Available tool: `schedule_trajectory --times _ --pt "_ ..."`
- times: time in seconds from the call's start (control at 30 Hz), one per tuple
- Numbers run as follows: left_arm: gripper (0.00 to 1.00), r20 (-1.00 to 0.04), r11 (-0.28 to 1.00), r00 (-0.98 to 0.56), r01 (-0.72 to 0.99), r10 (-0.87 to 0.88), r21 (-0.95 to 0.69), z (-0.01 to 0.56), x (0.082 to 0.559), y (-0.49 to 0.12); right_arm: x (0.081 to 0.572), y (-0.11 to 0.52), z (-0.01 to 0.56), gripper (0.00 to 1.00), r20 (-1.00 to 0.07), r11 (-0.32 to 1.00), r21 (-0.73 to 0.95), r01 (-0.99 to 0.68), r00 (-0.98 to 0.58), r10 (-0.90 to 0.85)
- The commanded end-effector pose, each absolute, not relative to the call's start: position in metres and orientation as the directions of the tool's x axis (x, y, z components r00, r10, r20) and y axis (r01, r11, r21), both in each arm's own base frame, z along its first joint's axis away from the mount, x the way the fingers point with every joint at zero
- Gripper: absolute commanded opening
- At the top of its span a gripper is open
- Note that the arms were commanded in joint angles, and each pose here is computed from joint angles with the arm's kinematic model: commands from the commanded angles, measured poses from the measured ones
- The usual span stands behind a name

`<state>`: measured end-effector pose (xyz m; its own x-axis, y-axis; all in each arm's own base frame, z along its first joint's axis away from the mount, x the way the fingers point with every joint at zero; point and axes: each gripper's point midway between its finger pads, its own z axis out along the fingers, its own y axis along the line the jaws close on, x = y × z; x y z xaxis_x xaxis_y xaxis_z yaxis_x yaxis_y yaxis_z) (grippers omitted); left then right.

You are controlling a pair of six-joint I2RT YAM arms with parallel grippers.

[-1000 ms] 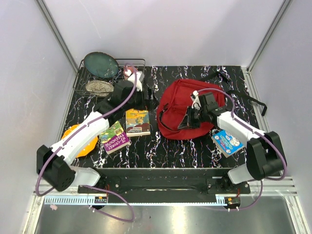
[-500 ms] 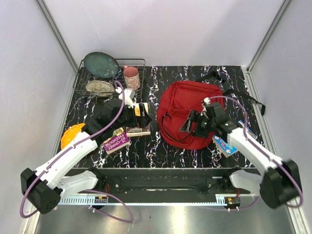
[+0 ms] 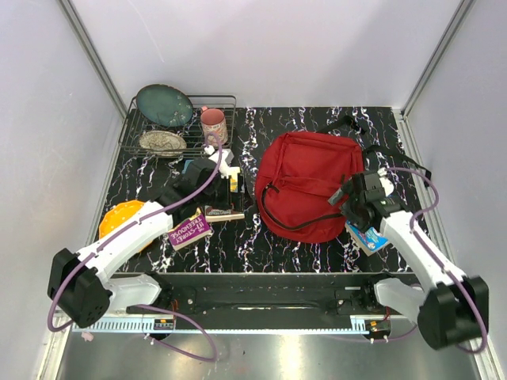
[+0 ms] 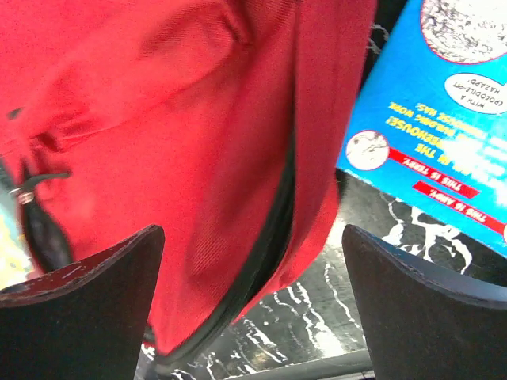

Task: Pack the student bag
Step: Move the student bag to the center of the board.

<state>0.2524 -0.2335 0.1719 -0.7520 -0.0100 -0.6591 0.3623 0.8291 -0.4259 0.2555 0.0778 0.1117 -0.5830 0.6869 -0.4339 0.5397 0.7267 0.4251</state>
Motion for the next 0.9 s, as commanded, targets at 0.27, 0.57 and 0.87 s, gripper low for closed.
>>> schedule_trajectory --times 0.27,0.57,0.87 --pt "0.99 -0.692 0.789 -0.721 0.399 -0.045 -0.467 0.196 0.246 -0.238 0.346 0.154 0.116 0.98 -0.432 0.798 0.592 0.111 -0.792 0.431" --pt "0.99 -0.676 0.782 -0.736 0.394 -0.047 -0.483 0.195 0.25 -0.245 0.37 0.121 0.098 0.75 -0.534 0.928 0.361 0.093 -0.795 0.287" --pt "0.99 -0.689 0.737 -0.725 0.465 -0.001 -0.491 0.205 0.246 -0.259 0.345 0.107 0.103 1.0 -0.514 0.941 0.309 0.137 -0.809 0.286"
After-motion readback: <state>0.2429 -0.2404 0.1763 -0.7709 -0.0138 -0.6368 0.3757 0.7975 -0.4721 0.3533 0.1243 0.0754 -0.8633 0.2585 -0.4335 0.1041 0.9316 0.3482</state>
